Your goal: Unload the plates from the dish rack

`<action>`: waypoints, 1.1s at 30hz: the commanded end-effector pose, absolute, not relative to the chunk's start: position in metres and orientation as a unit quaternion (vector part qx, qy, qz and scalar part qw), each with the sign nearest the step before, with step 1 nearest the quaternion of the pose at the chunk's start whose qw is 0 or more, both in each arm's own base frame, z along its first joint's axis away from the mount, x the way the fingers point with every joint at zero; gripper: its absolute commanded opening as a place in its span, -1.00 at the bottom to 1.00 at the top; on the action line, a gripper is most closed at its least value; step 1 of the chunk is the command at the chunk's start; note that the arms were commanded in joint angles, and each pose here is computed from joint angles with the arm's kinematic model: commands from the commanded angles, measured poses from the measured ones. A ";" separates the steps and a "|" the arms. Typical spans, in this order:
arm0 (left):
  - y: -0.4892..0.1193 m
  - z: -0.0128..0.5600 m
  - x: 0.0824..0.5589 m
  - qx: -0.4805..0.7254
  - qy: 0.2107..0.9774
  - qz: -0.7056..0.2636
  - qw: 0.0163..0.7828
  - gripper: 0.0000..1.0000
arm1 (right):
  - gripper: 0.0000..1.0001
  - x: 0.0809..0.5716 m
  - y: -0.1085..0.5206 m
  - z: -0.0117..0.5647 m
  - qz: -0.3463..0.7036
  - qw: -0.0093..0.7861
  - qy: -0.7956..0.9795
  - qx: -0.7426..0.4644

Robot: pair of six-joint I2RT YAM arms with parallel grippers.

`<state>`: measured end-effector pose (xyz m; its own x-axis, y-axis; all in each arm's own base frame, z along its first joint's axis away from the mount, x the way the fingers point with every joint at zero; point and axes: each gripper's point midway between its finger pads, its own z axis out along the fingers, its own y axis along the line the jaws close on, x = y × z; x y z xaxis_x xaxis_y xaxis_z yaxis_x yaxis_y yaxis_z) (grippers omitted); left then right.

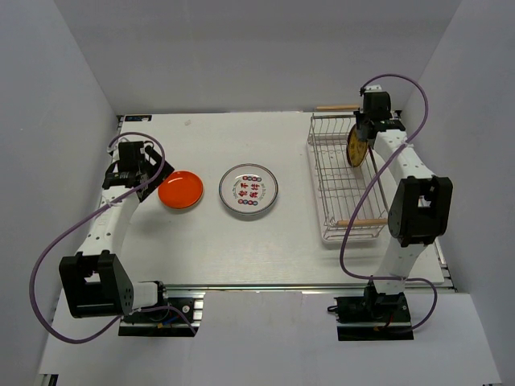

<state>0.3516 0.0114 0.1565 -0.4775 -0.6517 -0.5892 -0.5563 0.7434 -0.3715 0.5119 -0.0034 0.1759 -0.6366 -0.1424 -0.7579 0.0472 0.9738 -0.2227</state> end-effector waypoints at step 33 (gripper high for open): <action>-0.159 0.261 0.315 0.003 0.802 -0.455 0.386 0.96 | -1.00 0.328 0.220 0.275 0.466 0.385 0.780 -0.163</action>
<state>0.3237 -0.1386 0.2611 -0.6661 -0.4078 -0.6246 0.2786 0.6407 -0.7154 0.3401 0.1786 0.2423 -0.6711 0.0986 -0.7348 -0.4699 0.7100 0.5244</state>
